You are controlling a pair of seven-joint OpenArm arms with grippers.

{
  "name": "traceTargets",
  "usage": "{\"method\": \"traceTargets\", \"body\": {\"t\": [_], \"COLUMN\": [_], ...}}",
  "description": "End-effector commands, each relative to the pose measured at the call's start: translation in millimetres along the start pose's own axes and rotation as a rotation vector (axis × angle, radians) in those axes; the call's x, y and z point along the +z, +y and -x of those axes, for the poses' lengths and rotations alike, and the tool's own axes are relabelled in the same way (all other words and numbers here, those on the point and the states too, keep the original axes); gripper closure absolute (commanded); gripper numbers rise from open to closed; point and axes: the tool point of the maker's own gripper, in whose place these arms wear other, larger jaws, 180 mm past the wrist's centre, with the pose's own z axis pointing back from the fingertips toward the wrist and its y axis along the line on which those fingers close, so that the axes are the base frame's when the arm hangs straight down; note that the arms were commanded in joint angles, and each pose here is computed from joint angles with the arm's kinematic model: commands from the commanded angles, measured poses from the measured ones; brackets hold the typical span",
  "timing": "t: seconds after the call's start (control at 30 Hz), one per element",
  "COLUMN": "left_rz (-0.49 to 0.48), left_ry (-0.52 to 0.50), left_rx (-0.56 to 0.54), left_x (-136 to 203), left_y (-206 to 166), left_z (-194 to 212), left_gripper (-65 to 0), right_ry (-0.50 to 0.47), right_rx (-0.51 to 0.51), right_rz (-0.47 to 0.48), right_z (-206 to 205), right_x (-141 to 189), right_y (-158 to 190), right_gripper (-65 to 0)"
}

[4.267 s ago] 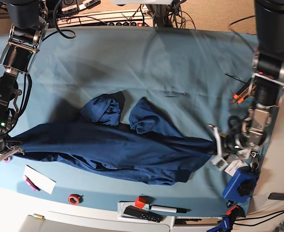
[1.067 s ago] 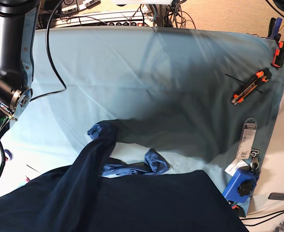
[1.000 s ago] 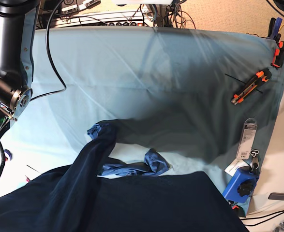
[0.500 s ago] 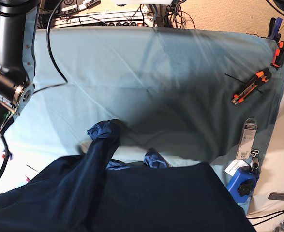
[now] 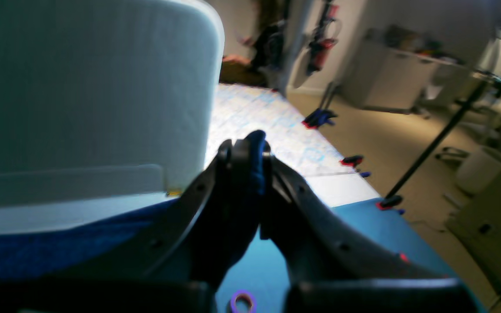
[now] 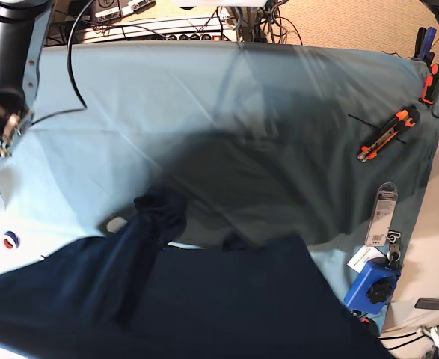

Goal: Layout the t-shirt on the table in an organized manner, then fold the t-shirt properly
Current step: 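Swing the t-shirt down onto the table and open both grippers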

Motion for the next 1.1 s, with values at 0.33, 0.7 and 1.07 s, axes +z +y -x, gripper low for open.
{"method": "traceTargets", "body": {"t": [0.33, 0.7, 1.07], "left_rz": [-0.033, -0.026, 0.032], "left_ry": [0.041, 0.07, 0.136], "left_rx": [0.025, 0.04, 0.117], "left_x": [11.5, 10.5, -8.1], "left_y": [16.7, 14.4, -25.8], "left_z": [4.4, 10.1, 62.0], "left_gripper": [0.0, 0.0, 0.0], "right_ry": [0.061, 0.053, 0.093], "right_rx": [0.066, 0.062, 0.042], "right_rz": [0.049, 0.006, -0.003], "right_z": [16.8, 17.8, 41.8], "right_x": [6.9, 6.3, -4.5], "right_y": [-24.4, -15.6, -14.5], "right_gripper": [0.0, 0.0, 0.0]}}
